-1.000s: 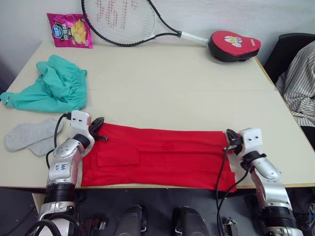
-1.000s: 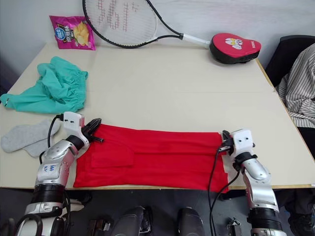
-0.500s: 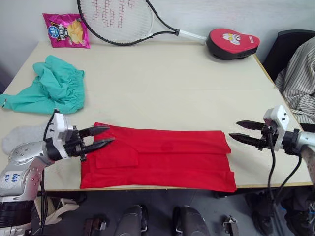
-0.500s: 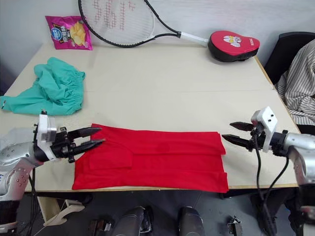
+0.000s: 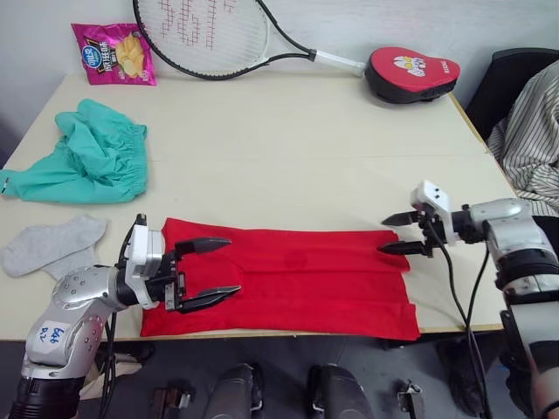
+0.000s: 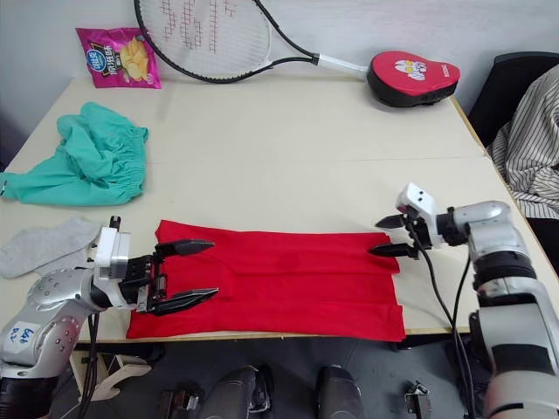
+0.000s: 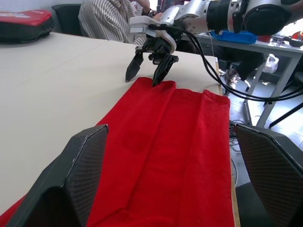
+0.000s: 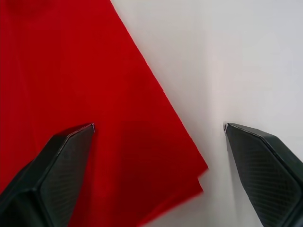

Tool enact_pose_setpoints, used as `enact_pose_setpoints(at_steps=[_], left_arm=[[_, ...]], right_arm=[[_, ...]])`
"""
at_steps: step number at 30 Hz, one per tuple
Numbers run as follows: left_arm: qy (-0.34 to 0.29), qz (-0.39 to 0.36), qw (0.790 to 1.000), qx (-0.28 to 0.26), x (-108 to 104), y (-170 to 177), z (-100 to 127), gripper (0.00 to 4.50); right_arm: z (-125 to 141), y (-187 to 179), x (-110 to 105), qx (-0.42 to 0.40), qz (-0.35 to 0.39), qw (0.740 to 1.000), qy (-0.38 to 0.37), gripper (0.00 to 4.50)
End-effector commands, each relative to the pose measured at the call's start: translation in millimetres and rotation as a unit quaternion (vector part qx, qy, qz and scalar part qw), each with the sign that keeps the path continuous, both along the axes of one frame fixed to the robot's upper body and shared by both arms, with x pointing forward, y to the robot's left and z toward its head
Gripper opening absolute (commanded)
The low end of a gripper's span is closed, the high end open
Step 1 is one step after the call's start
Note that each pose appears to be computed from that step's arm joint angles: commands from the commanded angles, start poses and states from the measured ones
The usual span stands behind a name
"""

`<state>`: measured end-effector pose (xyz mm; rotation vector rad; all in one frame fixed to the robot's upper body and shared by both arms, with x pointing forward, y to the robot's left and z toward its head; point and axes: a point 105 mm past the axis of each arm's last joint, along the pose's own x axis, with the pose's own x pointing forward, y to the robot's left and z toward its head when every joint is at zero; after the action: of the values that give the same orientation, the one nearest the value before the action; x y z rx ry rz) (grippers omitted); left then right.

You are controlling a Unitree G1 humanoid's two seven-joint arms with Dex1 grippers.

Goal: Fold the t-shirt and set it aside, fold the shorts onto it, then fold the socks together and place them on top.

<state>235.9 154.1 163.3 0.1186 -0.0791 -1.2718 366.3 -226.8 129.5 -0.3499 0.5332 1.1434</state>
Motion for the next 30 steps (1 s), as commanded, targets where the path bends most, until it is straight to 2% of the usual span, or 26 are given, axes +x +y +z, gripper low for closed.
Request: enact_pose_setpoints(at_steps=[1, 8, 13, 15, 19, 23, 28, 30], left_arm=[[-0.015, -0.004, 1.000, -0.001, -5.1, -2.5, 4.7, 4.50], [-0.018, 0.000, 1.000, 0.003, -5.0, 0.7, 2.8, 4.50], [-0.018, 0.000, 1.000, 0.004, -7.7, -1.3, -1.0, 4.50], [-0.022, 0.014, 1.000, -0.001, -6.0, -0.1, -1.4, 4.50], [-0.032, 0.047, 0.998, -0.006, -0.1, 3.2, -3.0, 4.50], [-0.045, 0.079, 0.996, -0.015, 6.8, 4.8, -3.2, 4.50], [-0.051, 0.098, 0.994, -0.015, 10.6, 5.4, -6.4, 4.50], [-0.050, 0.105, 0.993, -0.009, 13.0, 6.9, -9.5, 4.50]], right_arm=[[-9.9, 4.3, -9.8, -0.007, 0.029, 0.998, 0.056, 3.88], [-15.9, 6.9, -15.4, -0.032, 0.047, 0.994, 0.089, 1.60], [-9.4, 1.4, -11.6, -0.053, 0.052, 0.995, 0.069, 0.05], [0.4, -1.3, 1.4, -0.098, 0.047, 0.994, 0.014, 0.02], [23.7, 6.0, 41.3, -0.129, -0.028, 0.983, -0.127, 0.02], [43.5, 17.6, 69.1, -0.145, -0.082, 0.953, -0.252, 0.02], [45.3, 24.7, 80.6, -0.162, -0.108, 0.927, -0.320, 0.02], [44.2, 28.1, 80.3, -0.135, -0.115, 0.933, -0.314, 0.02]])
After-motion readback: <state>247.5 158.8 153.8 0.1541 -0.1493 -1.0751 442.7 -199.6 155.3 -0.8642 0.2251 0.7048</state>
